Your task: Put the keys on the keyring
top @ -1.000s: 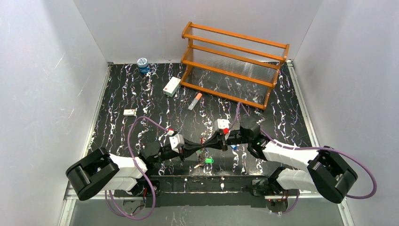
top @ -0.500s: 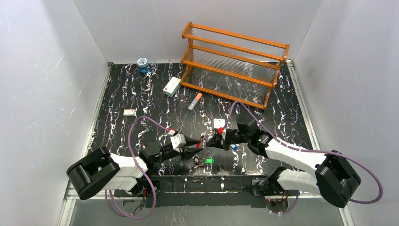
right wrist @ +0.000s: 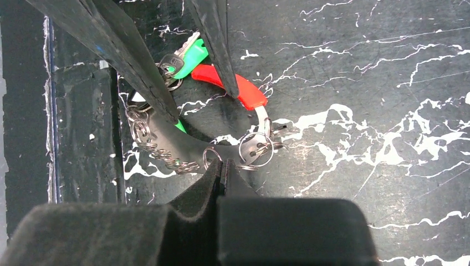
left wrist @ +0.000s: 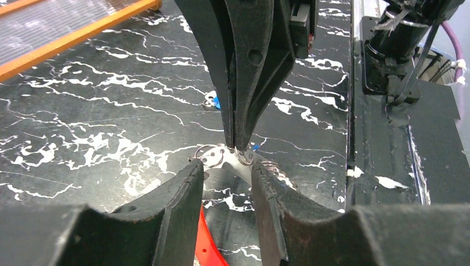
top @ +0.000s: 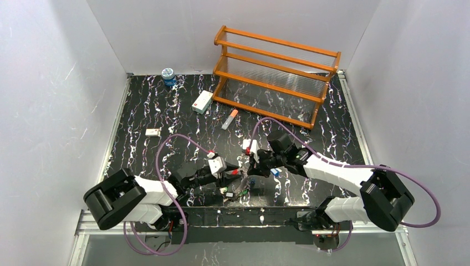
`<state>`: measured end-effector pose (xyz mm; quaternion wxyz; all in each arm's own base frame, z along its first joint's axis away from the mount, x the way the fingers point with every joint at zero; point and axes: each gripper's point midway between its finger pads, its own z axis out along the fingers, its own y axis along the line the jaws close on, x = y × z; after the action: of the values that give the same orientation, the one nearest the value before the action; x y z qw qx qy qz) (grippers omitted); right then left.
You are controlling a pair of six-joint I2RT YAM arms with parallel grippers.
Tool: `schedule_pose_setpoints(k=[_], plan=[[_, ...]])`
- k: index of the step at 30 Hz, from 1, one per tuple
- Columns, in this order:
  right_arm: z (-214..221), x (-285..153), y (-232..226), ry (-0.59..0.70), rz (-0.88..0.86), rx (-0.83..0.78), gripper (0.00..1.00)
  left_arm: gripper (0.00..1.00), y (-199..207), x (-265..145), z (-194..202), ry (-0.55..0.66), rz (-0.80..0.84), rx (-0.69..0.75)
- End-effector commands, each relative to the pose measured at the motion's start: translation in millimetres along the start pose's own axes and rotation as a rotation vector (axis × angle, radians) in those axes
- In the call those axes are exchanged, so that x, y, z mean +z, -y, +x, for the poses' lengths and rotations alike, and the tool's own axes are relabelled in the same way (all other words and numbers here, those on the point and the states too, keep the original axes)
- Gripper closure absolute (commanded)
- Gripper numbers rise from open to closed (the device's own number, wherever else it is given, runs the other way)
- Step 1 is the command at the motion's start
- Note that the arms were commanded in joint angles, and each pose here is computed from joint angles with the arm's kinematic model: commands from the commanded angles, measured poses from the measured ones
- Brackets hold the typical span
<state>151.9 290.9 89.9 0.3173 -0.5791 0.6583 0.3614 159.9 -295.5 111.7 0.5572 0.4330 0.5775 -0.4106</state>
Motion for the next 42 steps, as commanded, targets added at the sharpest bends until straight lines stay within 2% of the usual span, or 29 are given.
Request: schedule_pose_setpoints(k=[1, 6, 10, 19, 21, 24, 29, 31, 32, 34, 36, 38, 42], plan=[[-18, 1, 0, 0.002, -0.008, -0.070, 0.99, 0.64, 8, 7, 4, -0.025, 0.067, 0.023], [-25, 2, -7, 0.021, -0.038, -0.097, 0.99, 0.65, 16, 10, 11, -0.055, 0.128, 0.012], [-28, 3, -10, 0.035, -0.045, -0.100, 0.99, 0.74, 20, 15, 14, -0.066, 0.163, -0.004], [-33, 4, -14, 0.050, -0.062, -0.108, 0.99, 0.84, 18, 22, 16, -0.077, 0.161, -0.025], [-34, 4, -15, 0.054, -0.064, -0.110, 0.99, 0.88, 18, 23, 16, -0.080, 0.161, -0.029], [-37, 3, -15, 0.063, -0.064, -0.116, 0.99, 1.00, 17, 23, 18, -0.084, 0.162, -0.035], [-40, 0, -12, 0.115, -0.017, -0.135, 0.99, 1.00, 16, 22, 18, -0.085, 0.146, -0.046], [-42, -3, -10, 0.161, 0.019, -0.142, 0.93, 1.00, 15, 20, 17, -0.084, 0.131, -0.053], [-43, -4, -10, 0.187, 0.035, -0.145, 0.87, 1.00, 13, 19, 18, -0.084, 0.117, -0.058], [-49, -11, -8, 0.250, 0.080, -0.145, 0.68, 1.00, 10, 17, 16, -0.076, 0.094, -0.057], [-51, -16, -8, 0.300, 0.105, -0.137, 0.58, 1.00, 8, 15, 13, -0.062, 0.075, -0.049], [-51, -20, -9, 0.338, 0.109, -0.132, 0.53, 1.00, 6, 13, 7, -0.035, 0.058, -0.036], [-54, -25, -18, 0.399, 0.067, -0.144, 0.54, 1.00, 2, 7, -7, 0.035, 0.025, -0.003]])
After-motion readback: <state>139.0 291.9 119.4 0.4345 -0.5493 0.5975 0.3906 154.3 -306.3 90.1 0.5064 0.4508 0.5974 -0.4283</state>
